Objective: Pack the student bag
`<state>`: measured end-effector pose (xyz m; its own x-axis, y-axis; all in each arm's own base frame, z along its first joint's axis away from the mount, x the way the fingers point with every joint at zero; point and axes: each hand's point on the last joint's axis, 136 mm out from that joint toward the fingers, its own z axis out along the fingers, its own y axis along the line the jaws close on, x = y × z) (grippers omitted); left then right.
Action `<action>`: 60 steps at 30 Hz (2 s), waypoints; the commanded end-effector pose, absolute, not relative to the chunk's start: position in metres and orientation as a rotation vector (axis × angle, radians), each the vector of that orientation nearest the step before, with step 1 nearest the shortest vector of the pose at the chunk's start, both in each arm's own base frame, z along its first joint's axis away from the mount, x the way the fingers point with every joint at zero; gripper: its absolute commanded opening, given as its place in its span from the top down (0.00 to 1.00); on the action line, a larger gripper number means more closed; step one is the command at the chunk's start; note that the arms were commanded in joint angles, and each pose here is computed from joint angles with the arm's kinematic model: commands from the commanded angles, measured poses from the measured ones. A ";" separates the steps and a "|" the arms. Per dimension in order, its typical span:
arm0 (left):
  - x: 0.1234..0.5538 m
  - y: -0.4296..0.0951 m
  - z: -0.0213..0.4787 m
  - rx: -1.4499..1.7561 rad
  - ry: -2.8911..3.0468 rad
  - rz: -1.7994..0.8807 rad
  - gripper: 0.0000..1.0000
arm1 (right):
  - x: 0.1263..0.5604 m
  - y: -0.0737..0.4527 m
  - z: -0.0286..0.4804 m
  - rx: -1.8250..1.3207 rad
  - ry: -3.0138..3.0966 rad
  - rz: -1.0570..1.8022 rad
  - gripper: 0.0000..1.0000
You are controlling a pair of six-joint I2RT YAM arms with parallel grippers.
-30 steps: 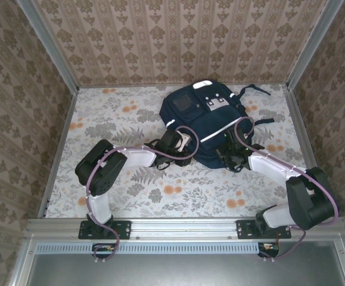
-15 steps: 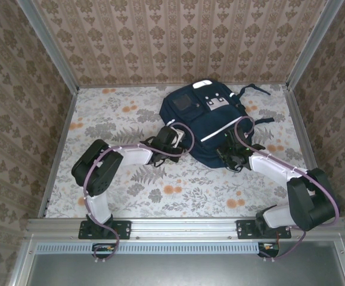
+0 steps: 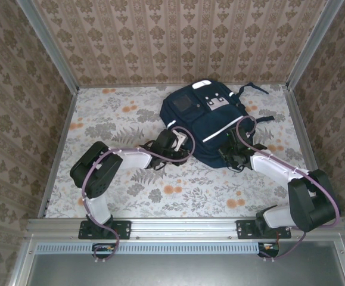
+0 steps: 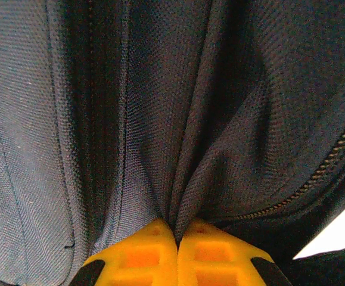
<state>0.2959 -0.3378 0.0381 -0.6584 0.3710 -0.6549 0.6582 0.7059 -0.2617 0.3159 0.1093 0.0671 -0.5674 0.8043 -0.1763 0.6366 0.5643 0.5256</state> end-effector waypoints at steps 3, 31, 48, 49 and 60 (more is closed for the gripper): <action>0.305 -0.345 0.053 0.820 2.225 -0.622 0.58 | 0.298 0.096 0.046 1.195 2.477 0.471 1.00; 0.327 -0.335 0.035 0.886 2.214 -0.324 1.00 | 0.291 0.088 0.028 1.233 2.520 0.403 1.00; 0.352 -0.291 0.037 0.694 2.318 -0.286 1.00 | 0.285 0.071 0.027 1.249 2.511 0.293 1.00; 0.354 -0.290 0.038 0.685 2.321 -0.287 1.00 | 0.286 0.071 0.026 1.252 2.511 0.292 1.00; 0.356 -0.266 0.026 0.643 2.409 -0.235 1.00 | 0.288 0.070 0.027 1.255 2.510 0.299 1.00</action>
